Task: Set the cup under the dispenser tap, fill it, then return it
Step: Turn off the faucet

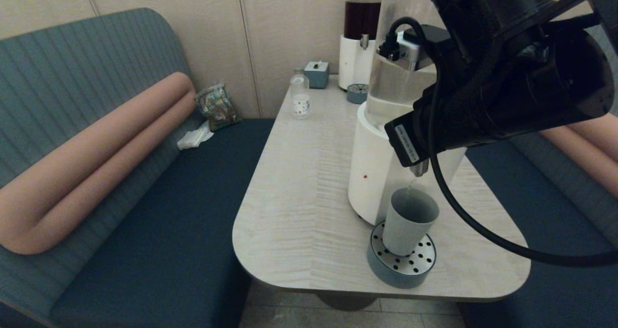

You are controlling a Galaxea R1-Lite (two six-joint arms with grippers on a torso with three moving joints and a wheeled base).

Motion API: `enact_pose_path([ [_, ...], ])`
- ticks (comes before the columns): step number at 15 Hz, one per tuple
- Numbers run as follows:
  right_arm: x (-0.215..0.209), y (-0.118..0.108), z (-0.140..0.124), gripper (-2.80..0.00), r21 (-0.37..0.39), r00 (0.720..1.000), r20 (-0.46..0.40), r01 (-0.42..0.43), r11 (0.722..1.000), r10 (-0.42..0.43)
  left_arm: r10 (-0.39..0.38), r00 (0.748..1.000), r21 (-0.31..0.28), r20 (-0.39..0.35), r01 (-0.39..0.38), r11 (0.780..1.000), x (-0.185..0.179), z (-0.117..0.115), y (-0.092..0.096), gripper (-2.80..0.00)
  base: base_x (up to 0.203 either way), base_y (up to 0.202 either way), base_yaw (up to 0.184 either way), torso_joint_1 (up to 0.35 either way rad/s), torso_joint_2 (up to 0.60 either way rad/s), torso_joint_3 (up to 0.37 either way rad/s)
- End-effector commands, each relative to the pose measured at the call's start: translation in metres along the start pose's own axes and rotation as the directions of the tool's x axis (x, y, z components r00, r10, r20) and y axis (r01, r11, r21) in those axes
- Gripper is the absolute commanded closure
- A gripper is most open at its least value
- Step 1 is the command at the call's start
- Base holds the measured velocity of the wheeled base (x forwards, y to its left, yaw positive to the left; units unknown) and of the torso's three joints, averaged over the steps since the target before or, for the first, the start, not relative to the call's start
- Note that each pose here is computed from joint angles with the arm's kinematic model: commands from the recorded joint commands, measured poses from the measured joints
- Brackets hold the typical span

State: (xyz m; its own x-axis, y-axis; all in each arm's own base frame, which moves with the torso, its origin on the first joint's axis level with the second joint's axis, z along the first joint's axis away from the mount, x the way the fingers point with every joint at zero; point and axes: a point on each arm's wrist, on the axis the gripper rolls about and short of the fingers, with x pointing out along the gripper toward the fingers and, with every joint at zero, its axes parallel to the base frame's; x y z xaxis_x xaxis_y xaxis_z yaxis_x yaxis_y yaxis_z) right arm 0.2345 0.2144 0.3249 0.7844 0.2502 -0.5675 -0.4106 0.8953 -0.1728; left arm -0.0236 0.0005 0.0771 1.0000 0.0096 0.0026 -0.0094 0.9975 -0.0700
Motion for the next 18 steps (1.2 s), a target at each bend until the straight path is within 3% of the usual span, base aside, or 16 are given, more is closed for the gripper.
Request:
enact_pose_path([
  [1,0.0012,0.0012,-0.0001,0.00,-0.007,1.000,-0.004,0.000,1.000,-0.001,0.000,1.000,-0.001,-0.001,0.000,1.000,0.0001,0.0001,0.0000,0.00,0.000,0.000,0.000,0.000,0.00,0.000],
  [18,0.0065,0.0016,-0.0021,0.00,-0.033,0.999,-0.024,0.045,0.998,-0.046,0.001,1.000,-0.001,-0.001,-0.001,1.000,0.0001,0.0001,0.0000,0.00,0.000,0.000,0.000,0.000,0.00,0.000],
])
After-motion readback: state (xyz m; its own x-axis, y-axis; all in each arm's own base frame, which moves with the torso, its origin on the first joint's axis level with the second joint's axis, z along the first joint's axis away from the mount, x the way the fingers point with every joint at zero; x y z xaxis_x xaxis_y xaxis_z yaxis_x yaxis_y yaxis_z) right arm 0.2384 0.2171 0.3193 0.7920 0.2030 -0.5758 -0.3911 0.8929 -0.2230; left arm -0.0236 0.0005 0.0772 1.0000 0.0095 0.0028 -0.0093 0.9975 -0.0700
